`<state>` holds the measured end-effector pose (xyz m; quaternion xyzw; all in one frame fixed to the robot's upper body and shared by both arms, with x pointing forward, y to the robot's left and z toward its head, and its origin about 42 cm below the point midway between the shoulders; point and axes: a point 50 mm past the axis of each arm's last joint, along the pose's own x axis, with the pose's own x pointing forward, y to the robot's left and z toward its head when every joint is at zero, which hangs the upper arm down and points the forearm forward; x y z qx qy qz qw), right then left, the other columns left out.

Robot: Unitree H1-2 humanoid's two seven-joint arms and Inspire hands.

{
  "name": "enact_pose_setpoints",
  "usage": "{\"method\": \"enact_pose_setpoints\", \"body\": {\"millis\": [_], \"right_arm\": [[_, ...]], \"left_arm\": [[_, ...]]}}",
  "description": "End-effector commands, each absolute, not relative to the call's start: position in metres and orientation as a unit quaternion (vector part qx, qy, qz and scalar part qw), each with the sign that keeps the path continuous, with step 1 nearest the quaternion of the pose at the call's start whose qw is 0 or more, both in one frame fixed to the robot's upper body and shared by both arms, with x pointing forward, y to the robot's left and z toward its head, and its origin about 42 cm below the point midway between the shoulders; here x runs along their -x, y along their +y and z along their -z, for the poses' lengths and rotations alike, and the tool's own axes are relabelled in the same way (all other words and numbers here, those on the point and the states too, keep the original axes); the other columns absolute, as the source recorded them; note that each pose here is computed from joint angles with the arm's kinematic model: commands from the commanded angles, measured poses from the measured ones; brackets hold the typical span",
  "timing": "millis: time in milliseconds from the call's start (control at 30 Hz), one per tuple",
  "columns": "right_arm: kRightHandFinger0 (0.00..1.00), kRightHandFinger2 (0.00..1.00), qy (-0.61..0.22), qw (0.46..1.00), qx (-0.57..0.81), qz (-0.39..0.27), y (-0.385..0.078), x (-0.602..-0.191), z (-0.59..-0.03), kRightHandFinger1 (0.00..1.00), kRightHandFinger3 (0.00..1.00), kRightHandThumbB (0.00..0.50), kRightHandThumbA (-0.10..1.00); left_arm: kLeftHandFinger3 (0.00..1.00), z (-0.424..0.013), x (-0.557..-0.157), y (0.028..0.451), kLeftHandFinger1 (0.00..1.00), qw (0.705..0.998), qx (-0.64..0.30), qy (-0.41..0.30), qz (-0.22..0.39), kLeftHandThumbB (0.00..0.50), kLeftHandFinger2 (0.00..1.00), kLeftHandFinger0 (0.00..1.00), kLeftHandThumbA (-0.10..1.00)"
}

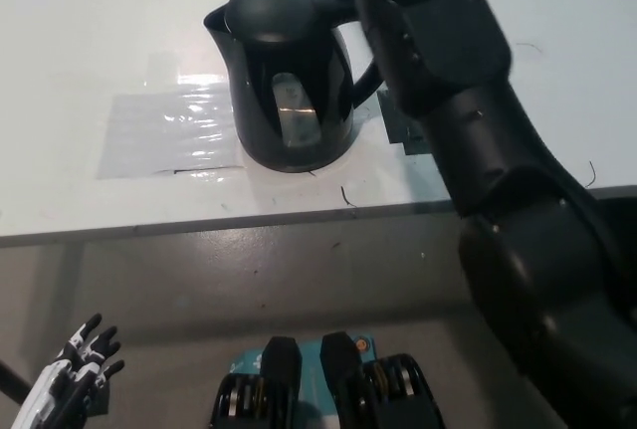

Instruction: The robot uses its right hand to push down on the lid of a kettle kept in the middle of the desk to close it

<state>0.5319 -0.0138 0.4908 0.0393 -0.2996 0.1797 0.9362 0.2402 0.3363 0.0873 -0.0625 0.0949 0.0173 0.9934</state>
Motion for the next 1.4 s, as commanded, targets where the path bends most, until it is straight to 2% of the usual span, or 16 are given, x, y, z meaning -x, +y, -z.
{"method": "enact_pose_setpoints", "body": {"millis": [0,133,167,200,367,433,467,633,700,800,833,900,1100,1133,1267,1367], "right_arm": [[1.0,1.0,-0.351,0.92,0.017,-0.173,-0.07,-0.497,-0.521,1.0,1.0,0.053,0.56],[1.0,1.0,-0.363,0.918,0.027,-0.157,-0.101,-0.48,-0.508,1.0,1.0,0.066,0.55],[1.0,1.0,-0.366,0.917,0.038,-0.152,-0.123,-0.468,-0.498,1.0,1.0,0.065,0.57],[1.0,1.0,-0.368,0.917,0.038,-0.151,-0.122,-0.468,-0.5,1.0,1.0,0.065,0.57],[1.0,1.0,-0.379,0.913,0.042,-0.146,-0.168,-0.424,-0.477,1.0,1.0,0.015,0.47],[1.0,1.0,-0.38,0.913,0.057,-0.136,-0.189,-0.408,-0.465,1.0,1.0,0.038,0.52],[1.0,1.0,-0.375,0.916,0.058,-0.132,-0.204,-0.395,-0.452,1.0,1.0,0.023,0.52],[1.0,1.0,-0.368,0.919,0.064,-0.128,-0.226,-0.375,-0.431,1.0,1.0,0.024,0.55],[1.0,1.0,-0.36,0.922,0.064,-0.123,-0.239,-0.363,-0.413,1.0,1.0,0.069,0.55],[1.0,1.0,-0.35,0.927,0.066,-0.119,-0.25,-0.349,-0.394,1.0,1.0,0.093,0.56],[1.0,1.0,-0.35,0.926,0.081,-0.113,-0.255,-0.343,-0.385,1.0,1.0,0.054,0.56],[1.0,1.0,-0.341,0.929,0.095,-0.109,-0.262,-0.333,-0.368,1.0,1.0,0.035,0.57],[1.0,1.0,-0.304,0.941,0.105,-0.103,-0.277,-0.314,-0.325,1.0,1.0,0.039,0.62],[1.0,1.0,-0.292,0.946,0.098,-0.102,-0.279,-0.312,-0.318,1.0,1.0,0.049,0.61],[1.0,1.0,-0.262,0.957,0.09,-0.085,-0.289,-0.305,-0.281,1.0,1.0,0.009,0.53],[1.0,1.0,-0.221,0.971,0.066,-0.055,-0.291,-0.302,-0.245,1.0,1.0,0.034,0.53]], "left_arm": [[1.0,-0.099,-0.24,0.347,1.0,0.996,0.054,0.075,-0.02,0.146,1.0,1.0,0.57],[1.0,-0.102,-0.24,0.353,1.0,0.996,0.053,0.074,-0.023,0.136,1.0,1.0,0.55],[1.0,-0.101,-0.24,0.354,1.0,0.995,0.055,0.074,-0.023,0.159,1.0,1.0,0.56],[1.0,-0.103,-0.242,0.355,1.0,0.996,0.054,0.072,-0.023,0.16,1.0,1.0,0.56],[1.0,-0.107,-0.243,0.357,1.0,0.996,0.054,0.067,-0.026,0.173,1.0,1.0,0.57],[1.0,-0.109,-0.244,0.359,1.0,0.996,0.052,0.064,-0.028,0.178,1.0,1.0,0.59],[1.0,-0.109,-0.244,0.359,1.0,0.996,0.048,0.065,-0.029,0.163,1.0,1.0,0.6],[1.0,-0.107,-0.247,0.358,1.0,0.997,0.048,0.061,-0.025,0.178,1.0,1.0,0.62],[1.0,-0.109,-0.248,0.36,1.0,0.997,0.05,0.061,-0.028,0.192,1.0,1.0,0.62],[1.0,-0.11,-0.249,0.363,1.0,0.996,0.05,0.061,-0.032,0.216,1.0,1.0,0.61],[1.0,-0.11,-0.249,0.364,1.0,0.996,0.05,0.061,-0.033,0.211,1.0,1.0,0.61],[1.0,-0.11,-0.25,0.363,1.0,0.996,0.051,0.062,-0.033,0.209,1.0,1.0,0.6],[1.0,-0.109,-0.249,0.363,1.0,0.996,0.055,0.064,-0.033,0.191,1.0,1.0,0.6],[1.0,-0.109,-0.249,0.363,1.0,0.996,0.055,0.064,-0.034,0.192,1.0,1.0,0.6],[1.0,-0.111,-0.248,0.363,1.0,0.996,0.051,0.064,-0.034,0.184,1.0,1.0,0.61],[1.0,-0.111,-0.25,0.365,1.0,0.996,0.05,0.063,-0.034,0.206,1.0,1.0,0.61]]}}
